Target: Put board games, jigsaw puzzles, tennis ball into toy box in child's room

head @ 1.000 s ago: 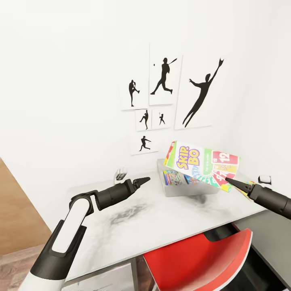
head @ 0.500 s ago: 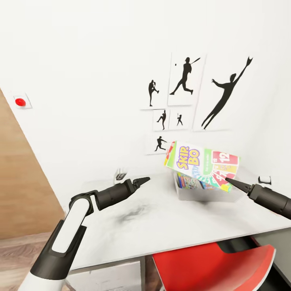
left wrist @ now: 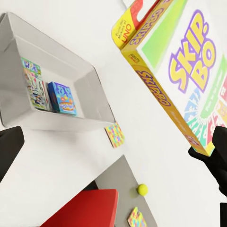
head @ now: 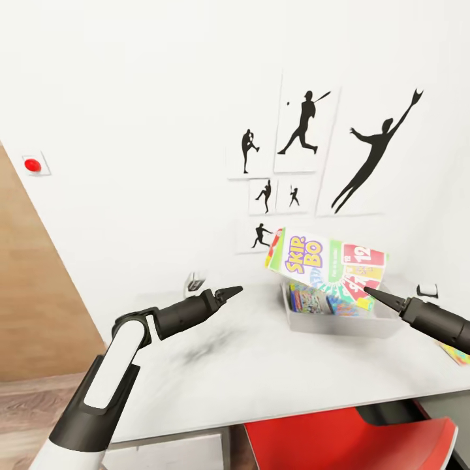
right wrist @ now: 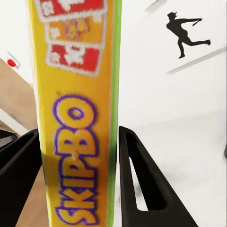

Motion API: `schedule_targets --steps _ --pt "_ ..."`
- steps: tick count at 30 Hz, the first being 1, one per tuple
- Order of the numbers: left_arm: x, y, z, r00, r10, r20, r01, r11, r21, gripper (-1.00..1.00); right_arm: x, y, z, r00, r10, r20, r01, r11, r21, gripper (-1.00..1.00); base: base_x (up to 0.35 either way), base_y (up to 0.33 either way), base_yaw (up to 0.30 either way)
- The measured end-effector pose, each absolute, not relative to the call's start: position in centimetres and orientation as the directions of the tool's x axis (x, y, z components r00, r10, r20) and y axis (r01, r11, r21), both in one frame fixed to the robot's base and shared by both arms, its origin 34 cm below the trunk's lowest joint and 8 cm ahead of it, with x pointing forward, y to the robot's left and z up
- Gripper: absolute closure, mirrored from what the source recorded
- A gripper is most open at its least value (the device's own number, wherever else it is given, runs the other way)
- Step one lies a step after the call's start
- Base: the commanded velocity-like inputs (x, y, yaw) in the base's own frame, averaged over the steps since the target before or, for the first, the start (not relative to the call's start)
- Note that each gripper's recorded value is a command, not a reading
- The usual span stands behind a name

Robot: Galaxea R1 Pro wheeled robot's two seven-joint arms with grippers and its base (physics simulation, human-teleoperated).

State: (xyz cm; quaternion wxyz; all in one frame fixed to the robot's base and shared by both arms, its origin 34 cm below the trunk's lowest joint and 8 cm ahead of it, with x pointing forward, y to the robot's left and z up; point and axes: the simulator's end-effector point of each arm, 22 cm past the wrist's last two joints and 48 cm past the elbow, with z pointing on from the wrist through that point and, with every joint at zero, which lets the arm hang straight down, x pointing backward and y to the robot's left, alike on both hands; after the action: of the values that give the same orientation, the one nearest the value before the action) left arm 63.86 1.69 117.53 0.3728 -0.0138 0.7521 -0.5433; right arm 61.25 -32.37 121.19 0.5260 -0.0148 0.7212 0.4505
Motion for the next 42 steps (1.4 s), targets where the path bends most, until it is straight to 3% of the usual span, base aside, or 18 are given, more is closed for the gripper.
schedule_targets --steps 22,42 --pt "63.89 1.71 117.58 -0.722 -0.427 -0.545 0.385 0.407 -0.828 -1.0 61.27 -32.4 121.22 -0.446 0.453 -0.772 -0.496 0.593 0.635 1.0 0.114 -0.175 0.002" --pt "63.92 1.74 117.63 -0.721 -0.428 -0.545 0.386 0.406 -0.829 -1.0 61.27 -32.36 121.2 -0.446 0.454 -0.771 -0.496 0.592 0.635 1.0 -0.089 -0.034 0.0"
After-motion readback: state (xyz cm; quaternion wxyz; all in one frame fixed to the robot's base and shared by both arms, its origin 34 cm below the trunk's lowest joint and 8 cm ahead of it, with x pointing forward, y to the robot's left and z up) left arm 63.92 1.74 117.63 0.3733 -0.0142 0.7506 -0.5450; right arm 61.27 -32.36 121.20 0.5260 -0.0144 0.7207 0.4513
